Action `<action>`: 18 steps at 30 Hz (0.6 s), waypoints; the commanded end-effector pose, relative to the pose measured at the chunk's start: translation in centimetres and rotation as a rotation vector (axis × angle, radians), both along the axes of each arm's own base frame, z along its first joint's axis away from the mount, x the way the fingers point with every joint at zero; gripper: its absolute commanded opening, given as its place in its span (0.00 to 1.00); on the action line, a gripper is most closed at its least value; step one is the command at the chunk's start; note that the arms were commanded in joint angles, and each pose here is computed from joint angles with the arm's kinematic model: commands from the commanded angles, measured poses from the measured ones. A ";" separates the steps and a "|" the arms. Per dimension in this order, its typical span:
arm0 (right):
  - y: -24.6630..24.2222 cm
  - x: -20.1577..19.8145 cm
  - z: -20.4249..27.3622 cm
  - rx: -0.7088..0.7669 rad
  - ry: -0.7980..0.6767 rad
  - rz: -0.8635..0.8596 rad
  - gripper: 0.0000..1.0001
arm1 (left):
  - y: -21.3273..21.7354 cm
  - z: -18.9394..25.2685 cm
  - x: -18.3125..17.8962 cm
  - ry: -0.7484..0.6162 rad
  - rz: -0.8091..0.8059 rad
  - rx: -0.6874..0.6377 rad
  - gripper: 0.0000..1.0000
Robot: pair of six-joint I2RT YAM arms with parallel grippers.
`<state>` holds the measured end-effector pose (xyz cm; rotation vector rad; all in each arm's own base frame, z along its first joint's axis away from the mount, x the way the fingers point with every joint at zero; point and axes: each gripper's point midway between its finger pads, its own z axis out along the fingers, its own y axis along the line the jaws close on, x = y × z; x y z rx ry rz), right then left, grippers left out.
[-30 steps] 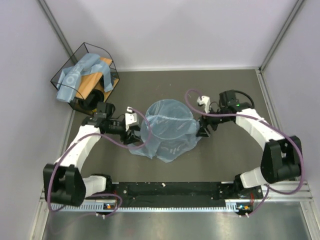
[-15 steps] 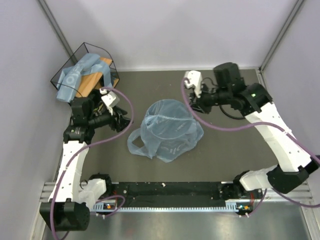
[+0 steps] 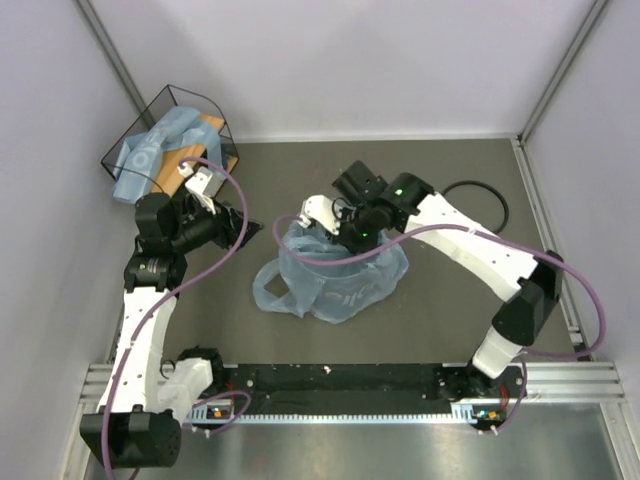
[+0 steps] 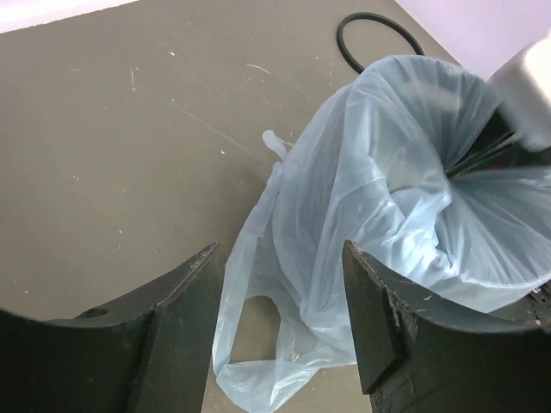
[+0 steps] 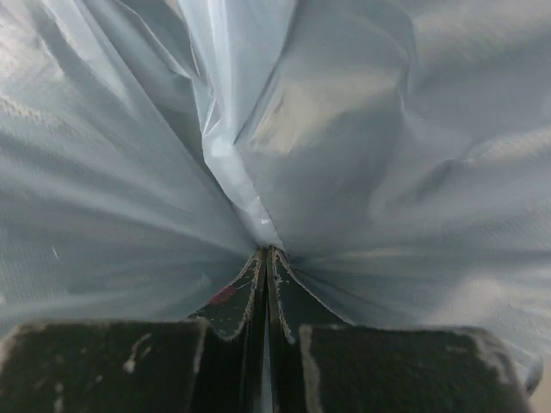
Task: Put the trash bags into the trash bin
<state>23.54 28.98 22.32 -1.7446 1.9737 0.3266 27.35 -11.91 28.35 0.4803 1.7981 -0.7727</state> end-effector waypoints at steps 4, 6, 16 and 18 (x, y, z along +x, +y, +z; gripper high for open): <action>-0.3 -0.2 -6.2 -0.142 0.086 0.065 0.00 | 0.7 2.4 0.9 -0.051 0.073 -0.029 0.63; -0.1 -0.3 -7.6 -0.161 0.115 0.070 0.00 | 0.7 2.4 1.0 -0.047 0.076 -0.037 0.63; -0.8 -0.2 -13.5 -0.276 0.182 0.072 0.00 | 0.6 1.5 0.9 -0.018 0.070 -0.048 0.63; -1.1 -0.5 -14.6 -0.295 0.203 0.079 0.00 | 0.6 1.2 1.0 -0.010 0.069 -0.050 0.63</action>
